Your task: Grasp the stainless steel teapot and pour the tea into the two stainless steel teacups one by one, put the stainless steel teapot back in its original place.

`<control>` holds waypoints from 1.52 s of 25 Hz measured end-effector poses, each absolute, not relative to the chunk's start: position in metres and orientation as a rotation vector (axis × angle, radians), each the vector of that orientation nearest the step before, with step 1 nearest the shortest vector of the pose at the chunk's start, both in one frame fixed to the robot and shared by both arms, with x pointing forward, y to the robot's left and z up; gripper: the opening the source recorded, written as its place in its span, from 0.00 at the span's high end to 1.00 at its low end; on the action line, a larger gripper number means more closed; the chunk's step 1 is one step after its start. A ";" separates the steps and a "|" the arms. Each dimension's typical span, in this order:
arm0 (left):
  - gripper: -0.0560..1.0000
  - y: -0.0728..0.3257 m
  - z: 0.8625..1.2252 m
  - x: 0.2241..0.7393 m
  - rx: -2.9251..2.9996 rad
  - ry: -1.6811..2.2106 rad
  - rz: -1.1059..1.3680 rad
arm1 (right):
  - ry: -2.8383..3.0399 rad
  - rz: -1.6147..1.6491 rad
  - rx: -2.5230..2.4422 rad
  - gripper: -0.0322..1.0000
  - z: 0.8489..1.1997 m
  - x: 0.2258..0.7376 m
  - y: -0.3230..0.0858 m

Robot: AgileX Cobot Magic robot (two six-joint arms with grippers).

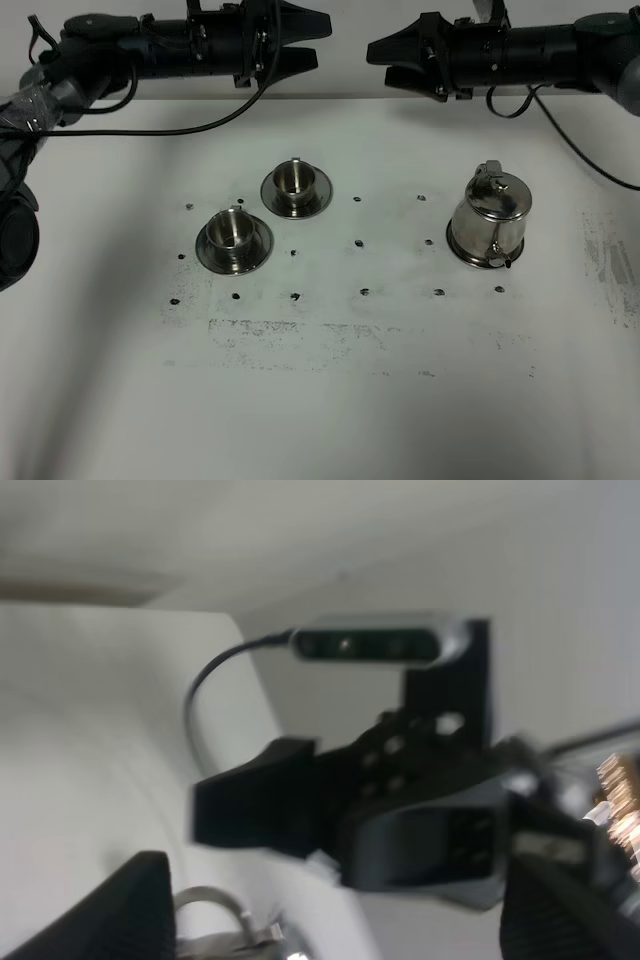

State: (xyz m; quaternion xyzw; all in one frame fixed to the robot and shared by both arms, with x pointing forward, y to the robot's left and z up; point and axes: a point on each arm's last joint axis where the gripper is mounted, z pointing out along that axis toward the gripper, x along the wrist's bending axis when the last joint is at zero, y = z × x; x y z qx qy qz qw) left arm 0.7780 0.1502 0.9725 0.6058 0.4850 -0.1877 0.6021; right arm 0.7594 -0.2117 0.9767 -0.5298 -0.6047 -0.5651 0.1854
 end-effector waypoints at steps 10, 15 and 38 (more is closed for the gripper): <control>0.34 0.178 1.012 0.767 1.983 1.245 0.054 | -2.160 -1.298 -1.572 0.45 1.018 0.756 -0.228; 0.34 0.186 1.071 0.731 2.055 1.233 0.249 | -2.354 -1.154 -1.706 0.46 1.056 0.741 -0.237; 0.41 0.283 1.150 0.395 1.830 1.389 0.952 | -2.812 -1.109 -1.636 0.46 1.134 0.610 -0.182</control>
